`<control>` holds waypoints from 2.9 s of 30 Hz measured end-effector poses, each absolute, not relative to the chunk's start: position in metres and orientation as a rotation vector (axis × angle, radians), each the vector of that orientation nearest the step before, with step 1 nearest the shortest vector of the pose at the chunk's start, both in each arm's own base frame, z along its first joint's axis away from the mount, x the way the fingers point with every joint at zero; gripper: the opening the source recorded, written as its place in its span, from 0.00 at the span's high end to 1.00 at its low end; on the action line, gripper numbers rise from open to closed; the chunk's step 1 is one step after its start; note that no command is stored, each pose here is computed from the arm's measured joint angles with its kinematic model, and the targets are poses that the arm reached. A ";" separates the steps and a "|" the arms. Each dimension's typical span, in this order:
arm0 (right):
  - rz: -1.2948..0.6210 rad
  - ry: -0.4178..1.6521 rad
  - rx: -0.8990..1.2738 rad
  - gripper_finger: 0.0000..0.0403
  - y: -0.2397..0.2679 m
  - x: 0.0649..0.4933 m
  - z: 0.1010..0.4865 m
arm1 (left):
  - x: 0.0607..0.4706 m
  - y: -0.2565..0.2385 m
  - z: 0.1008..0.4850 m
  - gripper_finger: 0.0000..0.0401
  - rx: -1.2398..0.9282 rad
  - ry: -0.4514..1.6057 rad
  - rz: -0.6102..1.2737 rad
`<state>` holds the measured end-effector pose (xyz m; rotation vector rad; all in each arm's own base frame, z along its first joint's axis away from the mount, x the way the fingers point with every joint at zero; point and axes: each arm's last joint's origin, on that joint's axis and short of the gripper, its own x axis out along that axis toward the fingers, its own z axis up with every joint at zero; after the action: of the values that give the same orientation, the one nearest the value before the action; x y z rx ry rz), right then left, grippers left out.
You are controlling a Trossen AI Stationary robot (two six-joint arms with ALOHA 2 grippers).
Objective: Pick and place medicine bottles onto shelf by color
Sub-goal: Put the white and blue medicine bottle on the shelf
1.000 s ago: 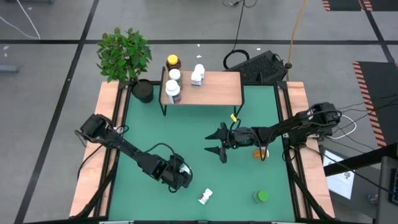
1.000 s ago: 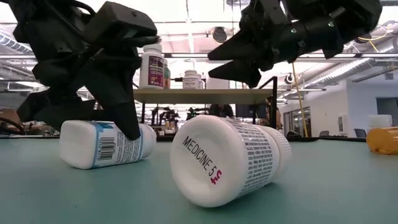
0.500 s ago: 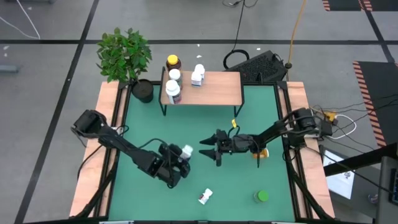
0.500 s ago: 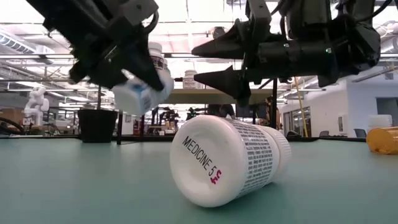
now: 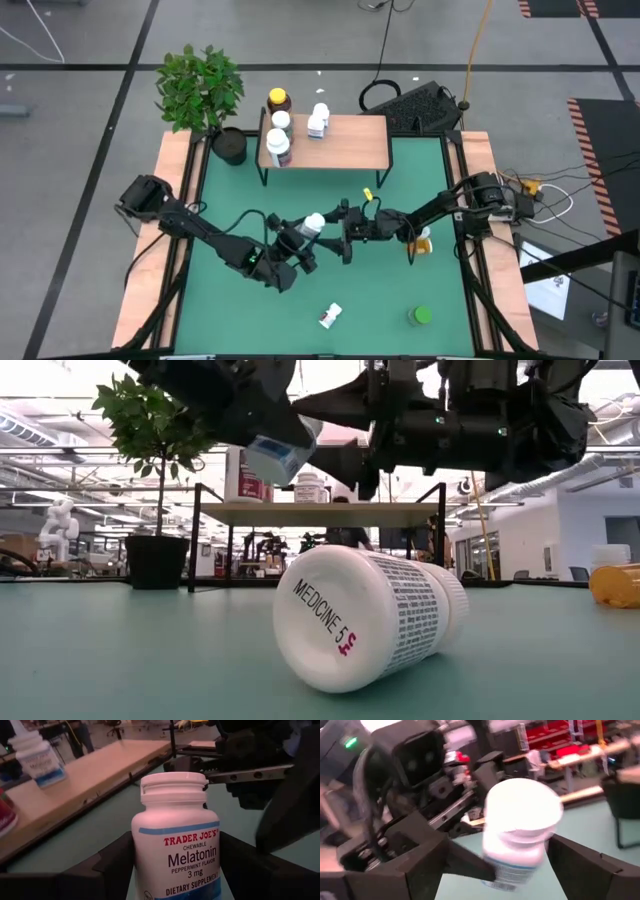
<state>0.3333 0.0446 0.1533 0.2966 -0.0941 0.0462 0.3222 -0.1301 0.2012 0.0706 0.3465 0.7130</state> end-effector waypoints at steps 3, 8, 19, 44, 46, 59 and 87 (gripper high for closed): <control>0.039 -0.116 0.263 0.24 0.045 0.336 0.157 | 0.325 -0.128 0.205 0.36 0.093 0.329 0.721; -0.005 -0.127 0.267 0.35 0.043 0.336 0.158 | 0.326 -0.127 0.205 0.36 0.110 0.329 0.725; -0.023 -0.129 0.264 0.60 0.037 0.337 0.158 | 0.326 -0.126 0.205 0.36 0.119 0.332 0.730; -0.114 -0.197 0.279 0.38 0.034 0.336 0.163 | 0.326 -0.126 0.206 0.36 0.113 0.333 0.723; -0.114 -0.196 0.277 0.43 0.034 0.336 0.163 | 0.327 -0.125 0.206 0.36 0.112 0.336 0.724; -0.136 -0.157 0.174 0.60 0.031 0.336 0.161 | 0.329 -0.116 0.201 0.33 0.125 0.407 0.691; -0.198 0.287 -0.230 0.59 -0.063 0.316 0.258 | 0.286 -0.103 0.216 0.32 0.002 0.628 0.675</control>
<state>0.3158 -0.0629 0.2576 -0.2300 0.2867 -0.1983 0.2857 -0.1033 0.2165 0.0019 0.6275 0.6746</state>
